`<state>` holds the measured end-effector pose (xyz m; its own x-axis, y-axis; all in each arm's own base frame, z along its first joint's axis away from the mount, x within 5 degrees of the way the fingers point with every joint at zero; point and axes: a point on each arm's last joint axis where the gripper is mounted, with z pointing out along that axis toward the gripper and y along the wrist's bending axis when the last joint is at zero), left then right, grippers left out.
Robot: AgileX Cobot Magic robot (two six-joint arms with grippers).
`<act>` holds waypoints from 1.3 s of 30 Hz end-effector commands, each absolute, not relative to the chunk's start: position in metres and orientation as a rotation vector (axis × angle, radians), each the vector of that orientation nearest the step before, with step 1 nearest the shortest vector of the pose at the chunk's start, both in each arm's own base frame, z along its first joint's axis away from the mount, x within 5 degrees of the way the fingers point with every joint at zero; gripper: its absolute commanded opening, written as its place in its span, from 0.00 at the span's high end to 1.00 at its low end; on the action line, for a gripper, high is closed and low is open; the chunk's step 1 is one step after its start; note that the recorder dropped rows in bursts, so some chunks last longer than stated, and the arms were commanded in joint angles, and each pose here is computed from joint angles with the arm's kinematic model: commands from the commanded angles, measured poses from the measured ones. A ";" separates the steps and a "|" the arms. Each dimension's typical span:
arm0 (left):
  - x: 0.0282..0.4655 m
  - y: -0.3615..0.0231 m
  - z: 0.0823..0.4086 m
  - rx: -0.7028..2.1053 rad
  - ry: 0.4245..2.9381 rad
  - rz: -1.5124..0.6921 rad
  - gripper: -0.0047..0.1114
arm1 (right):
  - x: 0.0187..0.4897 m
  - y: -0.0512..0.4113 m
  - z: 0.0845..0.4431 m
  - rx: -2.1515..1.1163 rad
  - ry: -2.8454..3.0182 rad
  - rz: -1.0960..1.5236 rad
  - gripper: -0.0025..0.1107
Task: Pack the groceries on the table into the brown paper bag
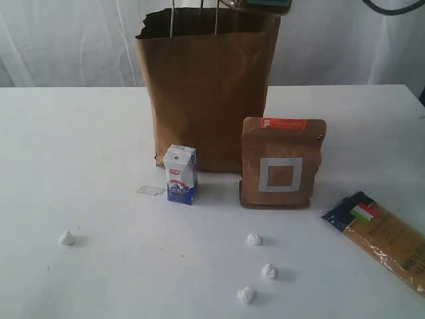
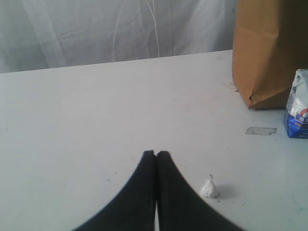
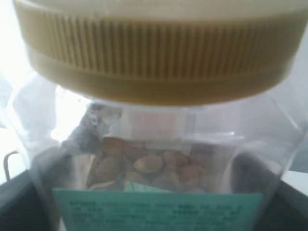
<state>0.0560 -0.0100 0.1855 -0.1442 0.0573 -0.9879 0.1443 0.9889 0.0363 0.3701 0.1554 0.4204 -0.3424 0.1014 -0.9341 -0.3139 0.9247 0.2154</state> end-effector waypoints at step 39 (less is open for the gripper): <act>0.056 -0.010 0.185 0.155 1.709 -0.083 0.96 | 0.343 0.182 0.370 -0.840 1.215 -0.191 0.98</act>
<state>0.0560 -0.0100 0.1855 -0.1442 0.0573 -0.9879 0.1443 0.9889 0.0363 0.3379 0.1814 0.3704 0.3174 -0.5315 -0.7853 -0.3520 0.7029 -0.6180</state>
